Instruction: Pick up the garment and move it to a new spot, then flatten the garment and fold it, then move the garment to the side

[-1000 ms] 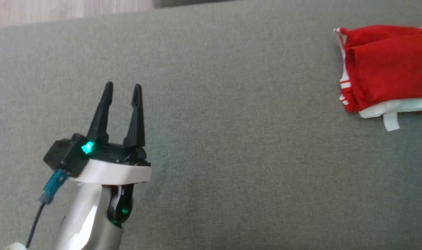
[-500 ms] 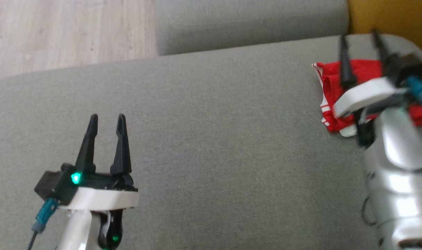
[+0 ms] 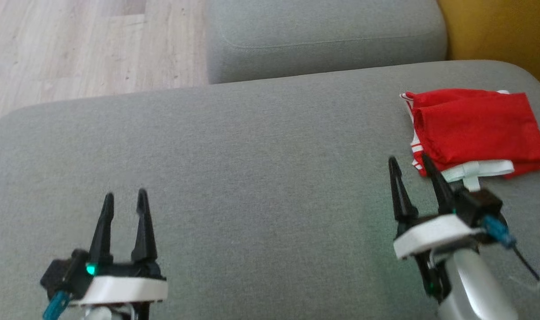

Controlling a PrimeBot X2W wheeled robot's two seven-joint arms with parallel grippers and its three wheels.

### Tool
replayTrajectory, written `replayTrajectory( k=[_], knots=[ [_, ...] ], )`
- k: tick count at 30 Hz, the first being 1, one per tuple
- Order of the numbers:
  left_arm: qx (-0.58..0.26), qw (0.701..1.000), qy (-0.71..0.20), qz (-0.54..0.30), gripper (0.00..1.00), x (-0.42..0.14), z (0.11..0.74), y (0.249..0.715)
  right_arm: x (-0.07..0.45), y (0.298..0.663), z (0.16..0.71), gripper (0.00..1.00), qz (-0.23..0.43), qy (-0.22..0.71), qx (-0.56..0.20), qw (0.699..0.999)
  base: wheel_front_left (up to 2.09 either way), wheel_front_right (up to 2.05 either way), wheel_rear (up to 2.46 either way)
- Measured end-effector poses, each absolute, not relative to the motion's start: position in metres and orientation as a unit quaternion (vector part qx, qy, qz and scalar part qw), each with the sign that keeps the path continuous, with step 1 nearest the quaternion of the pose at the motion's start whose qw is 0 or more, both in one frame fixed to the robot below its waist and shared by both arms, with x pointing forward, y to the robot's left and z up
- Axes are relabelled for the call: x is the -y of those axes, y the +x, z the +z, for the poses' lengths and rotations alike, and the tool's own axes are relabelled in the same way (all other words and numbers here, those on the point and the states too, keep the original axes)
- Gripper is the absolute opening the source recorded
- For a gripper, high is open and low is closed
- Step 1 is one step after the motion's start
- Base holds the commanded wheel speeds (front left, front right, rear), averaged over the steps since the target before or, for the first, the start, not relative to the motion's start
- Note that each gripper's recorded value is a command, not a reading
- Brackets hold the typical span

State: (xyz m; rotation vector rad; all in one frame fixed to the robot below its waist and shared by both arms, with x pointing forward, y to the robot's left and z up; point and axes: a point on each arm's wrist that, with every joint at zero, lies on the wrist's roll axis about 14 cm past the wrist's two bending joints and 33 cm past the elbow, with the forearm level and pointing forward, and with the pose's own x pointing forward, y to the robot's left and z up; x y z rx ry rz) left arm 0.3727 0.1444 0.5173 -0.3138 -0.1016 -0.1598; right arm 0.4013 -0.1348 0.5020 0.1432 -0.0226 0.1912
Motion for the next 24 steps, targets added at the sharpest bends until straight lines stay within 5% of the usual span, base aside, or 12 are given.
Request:
replayTrajectory(
  k=[24],
  knots=[
    [0.026, 0.98, -0.189, -0.048, 1.0, -0.155, 0.498, 0.367, 0.139, 0.391, 0.51, 1.0, 0.09, 0.079, 0.028, 0.992, 0.0, 0.0, 0.0]
  ],
)
